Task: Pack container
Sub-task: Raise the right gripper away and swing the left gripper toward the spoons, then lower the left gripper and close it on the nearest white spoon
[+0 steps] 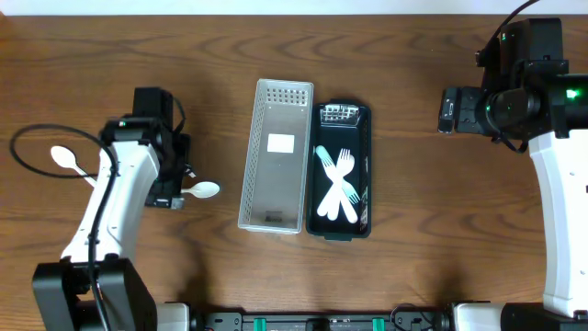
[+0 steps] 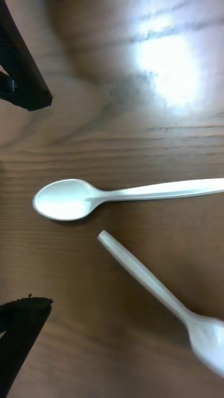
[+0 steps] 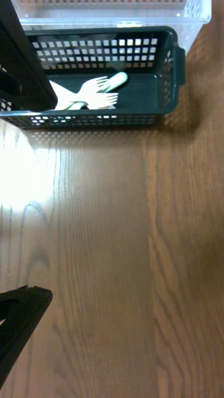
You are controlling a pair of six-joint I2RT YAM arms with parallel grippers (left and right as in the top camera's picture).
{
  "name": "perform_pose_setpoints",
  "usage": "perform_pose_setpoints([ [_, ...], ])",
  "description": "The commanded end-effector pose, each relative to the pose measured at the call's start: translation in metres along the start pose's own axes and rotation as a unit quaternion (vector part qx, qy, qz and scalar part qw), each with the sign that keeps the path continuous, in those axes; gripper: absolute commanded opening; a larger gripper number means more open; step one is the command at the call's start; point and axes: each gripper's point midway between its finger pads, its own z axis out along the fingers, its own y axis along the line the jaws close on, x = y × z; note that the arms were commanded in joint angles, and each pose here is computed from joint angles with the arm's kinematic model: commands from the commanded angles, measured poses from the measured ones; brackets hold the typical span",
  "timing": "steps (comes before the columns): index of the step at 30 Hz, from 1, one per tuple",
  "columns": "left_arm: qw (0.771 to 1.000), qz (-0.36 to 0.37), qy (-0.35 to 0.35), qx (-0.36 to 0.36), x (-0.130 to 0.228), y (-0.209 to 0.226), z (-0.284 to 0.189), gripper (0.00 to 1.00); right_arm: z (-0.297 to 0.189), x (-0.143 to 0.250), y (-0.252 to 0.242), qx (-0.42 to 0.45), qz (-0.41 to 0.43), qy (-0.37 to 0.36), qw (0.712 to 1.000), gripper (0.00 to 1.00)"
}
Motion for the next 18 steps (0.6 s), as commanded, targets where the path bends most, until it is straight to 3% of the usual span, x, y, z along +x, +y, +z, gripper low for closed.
perform_pose_setpoints([
  [1,0.999,-0.009,0.032,-0.013,0.005,0.015,0.025,0.98,0.000,0.001,0.000,-0.004,-0.006,0.002,1.000,0.93],
  [18,0.999,-0.004,0.034,-0.032,0.001,0.034,0.079,0.98,0.000,0.002,-0.001,-0.004,-0.006,0.005,1.000,0.93],
])
